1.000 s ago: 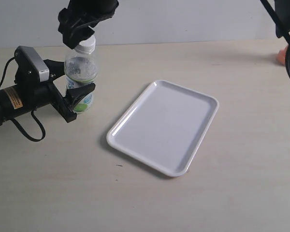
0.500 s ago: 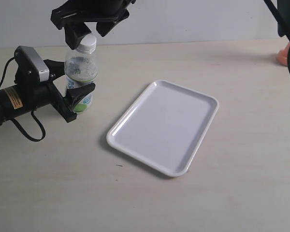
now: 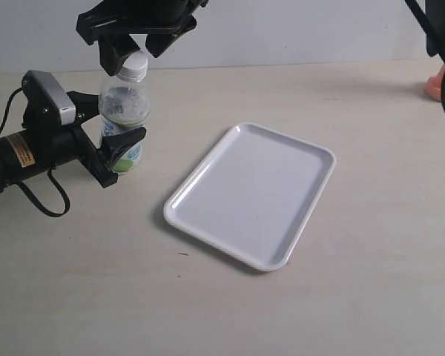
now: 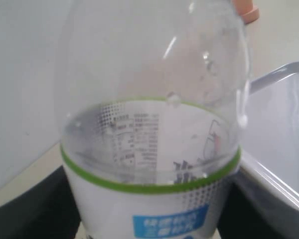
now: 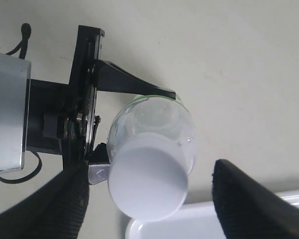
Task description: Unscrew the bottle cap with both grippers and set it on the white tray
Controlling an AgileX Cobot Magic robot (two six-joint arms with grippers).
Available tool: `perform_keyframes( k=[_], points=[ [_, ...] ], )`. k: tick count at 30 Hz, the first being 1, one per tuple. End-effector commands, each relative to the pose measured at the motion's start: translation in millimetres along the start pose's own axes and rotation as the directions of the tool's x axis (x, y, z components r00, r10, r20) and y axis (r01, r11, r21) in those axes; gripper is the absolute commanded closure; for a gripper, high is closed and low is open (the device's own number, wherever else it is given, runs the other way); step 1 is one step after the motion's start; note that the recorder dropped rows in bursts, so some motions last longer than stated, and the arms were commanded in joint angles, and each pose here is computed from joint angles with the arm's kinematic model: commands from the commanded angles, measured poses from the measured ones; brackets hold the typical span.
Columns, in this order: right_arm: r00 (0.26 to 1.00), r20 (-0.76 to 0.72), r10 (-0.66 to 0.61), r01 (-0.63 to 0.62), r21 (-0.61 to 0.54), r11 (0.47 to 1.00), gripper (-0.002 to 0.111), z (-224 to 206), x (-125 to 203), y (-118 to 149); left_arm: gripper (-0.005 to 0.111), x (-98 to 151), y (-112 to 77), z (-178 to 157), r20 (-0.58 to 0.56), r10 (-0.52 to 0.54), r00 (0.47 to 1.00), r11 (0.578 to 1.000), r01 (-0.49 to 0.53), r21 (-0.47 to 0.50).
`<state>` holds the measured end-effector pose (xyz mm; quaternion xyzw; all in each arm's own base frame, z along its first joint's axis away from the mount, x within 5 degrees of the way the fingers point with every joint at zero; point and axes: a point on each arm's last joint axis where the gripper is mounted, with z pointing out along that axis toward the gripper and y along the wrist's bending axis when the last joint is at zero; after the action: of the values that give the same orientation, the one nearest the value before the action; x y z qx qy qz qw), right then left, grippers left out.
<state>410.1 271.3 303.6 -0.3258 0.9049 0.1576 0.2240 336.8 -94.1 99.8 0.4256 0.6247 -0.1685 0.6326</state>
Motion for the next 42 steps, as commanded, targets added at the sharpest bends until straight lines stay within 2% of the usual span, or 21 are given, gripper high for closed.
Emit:
perform_keyframes(
  k=[1,10,14,17,20,23,24,25,32,36,42],
  points=[
    [1.0,0.028,-0.005,0.005,-0.001,1.0,0.042,-8.6,-3.4,2.4,0.056,-2.2,2.2,0.4,0.001,-0.005,1.0,1.0,0.005,-0.016],
    [1.0,0.014,0.004,-0.004,-0.003,1.0,0.044,7.1,-1.9,-0.7,0.056,-2.7,2.0,0.4,0.007,-0.008,1.0,1.0,0.009,-0.014],
    [1.0,0.014,0.006,-0.006,-0.003,1.0,0.051,7.3,-1.9,-0.8,0.056,-2.7,2.0,0.4,0.007,-0.008,1.0,1.0,0.009,-0.014],
    [0.999,0.012,0.049,-0.049,-0.004,0.999,0.065,7.3,-1.7,-0.7,0.056,-2.7,2.0,0.4,0.007,-0.008,1.0,1.0,0.009,-0.014],
    [0.999,0.011,0.049,-0.048,-0.004,0.999,0.085,5.2,-1.7,-0.2,0.056,-2.7,2.2,0.4,0.006,-0.009,1.0,1.0,0.009,-0.016],
    [0.999,0.018,0.04,-0.04,-0.002,0.999,0.1,1.9,-2.3,0.3,0.056,-2.7,2.2,0.4,0.006,-0.009,1.0,1.0,0.009,-0.016],
    [1.0,0.018,0.005,-0.005,-0.002,1.0,0.107,1.9,-2.3,0.3,0.056,-2.7,2.2,0.4,0.006,-0.009,1.0,1.0,0.009,-0.016],
    [1.0,0.018,-0.022,0.022,-0.001,1.0,0.108,1.9,-2.3,0.3,0.056,-2.7,2.2,0.4,0.006,-0.009,1.0,1.0,0.009,-0.016],
    [0.967,0.018,-0.253,0.253,0.001,0.968,0.108,1.9,-2.4,0.4,0.056,-2.7,2.2,0.4,0.006,-0.009,1.0,1.0,0.009,-0.016],
    [0.927,0.024,-0.374,0.374,-0.006,0.927,0.108,1.9,-2.6,1.4,0.056,-2.7,2.2,0.4,0.006,-0.009,1.0,1.0,0.009,-0.016],
    [0.84,0.04,-0.541,0.542,-0.018,0.84,0.108,1.8,-2.9,3.5,0.056,-2.7,2.2,0.4,0.006,-0.009,1.0,1.0,0.009,-0.016]
  ],
)
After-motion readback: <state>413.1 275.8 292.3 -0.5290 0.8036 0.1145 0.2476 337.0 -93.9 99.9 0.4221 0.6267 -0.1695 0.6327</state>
